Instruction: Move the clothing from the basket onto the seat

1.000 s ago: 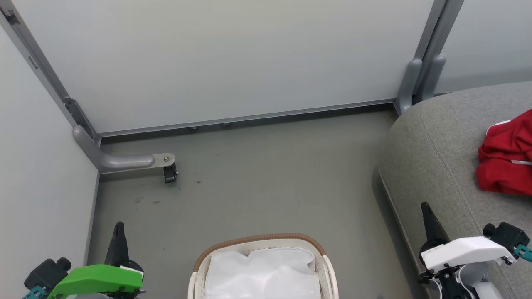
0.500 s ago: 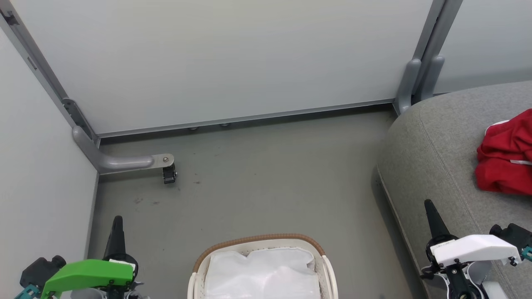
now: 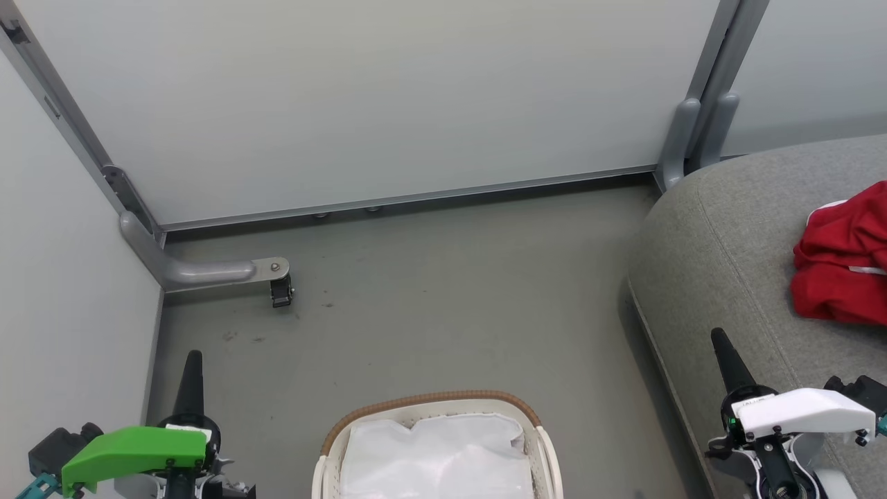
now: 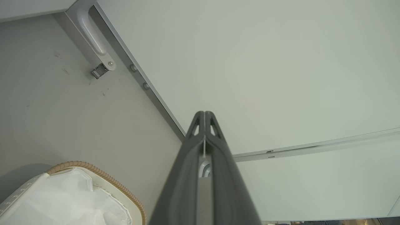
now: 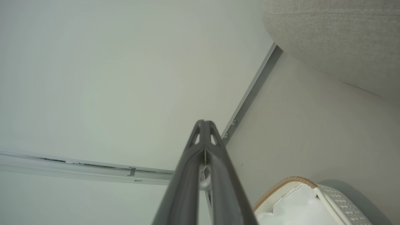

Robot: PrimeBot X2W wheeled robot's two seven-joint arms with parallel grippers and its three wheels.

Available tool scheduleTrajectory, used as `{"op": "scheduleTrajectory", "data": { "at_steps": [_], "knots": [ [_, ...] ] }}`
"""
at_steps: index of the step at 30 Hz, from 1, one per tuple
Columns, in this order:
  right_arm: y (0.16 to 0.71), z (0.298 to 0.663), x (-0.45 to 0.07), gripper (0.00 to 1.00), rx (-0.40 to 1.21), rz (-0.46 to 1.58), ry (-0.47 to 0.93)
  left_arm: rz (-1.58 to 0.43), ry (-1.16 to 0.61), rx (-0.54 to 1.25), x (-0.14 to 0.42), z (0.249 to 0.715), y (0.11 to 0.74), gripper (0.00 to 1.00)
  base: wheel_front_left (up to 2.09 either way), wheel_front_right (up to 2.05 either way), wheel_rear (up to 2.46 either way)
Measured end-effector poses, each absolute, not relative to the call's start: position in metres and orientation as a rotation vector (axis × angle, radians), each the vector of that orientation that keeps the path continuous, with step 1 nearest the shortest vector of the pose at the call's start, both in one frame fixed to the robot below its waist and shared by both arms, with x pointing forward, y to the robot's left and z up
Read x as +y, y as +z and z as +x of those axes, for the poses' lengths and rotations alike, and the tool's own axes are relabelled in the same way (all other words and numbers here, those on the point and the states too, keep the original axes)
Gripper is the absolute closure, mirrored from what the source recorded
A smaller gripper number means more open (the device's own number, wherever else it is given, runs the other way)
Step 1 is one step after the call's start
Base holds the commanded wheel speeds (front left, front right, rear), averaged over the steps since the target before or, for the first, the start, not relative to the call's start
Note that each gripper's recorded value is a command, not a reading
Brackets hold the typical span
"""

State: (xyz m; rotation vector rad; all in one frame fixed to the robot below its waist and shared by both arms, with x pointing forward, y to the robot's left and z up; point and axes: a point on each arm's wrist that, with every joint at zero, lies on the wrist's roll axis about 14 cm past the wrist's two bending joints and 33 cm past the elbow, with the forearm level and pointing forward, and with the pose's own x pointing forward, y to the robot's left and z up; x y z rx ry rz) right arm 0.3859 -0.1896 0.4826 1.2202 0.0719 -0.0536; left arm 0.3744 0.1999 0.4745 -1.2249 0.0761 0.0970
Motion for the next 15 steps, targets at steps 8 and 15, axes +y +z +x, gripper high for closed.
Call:
{"op": "scheduleTrajectory", "data": {
  "at_steps": [8,15],
  "knots": [
    [0.4861,0.3862,-0.1915,1.00,0.062,1.290,-0.050,-1.295,0.087,0.064,0.2002,0.3769,0.4793,1.00,0.00,0.00,0.00],
    [0.4889,0.3864,-0.1928,1.00,0.055,1.347,-0.044,-1.351,0.077,0.056,0.2001,0.3785,0.4829,1.00,0.00,0.00,0.00]
  ]
}}
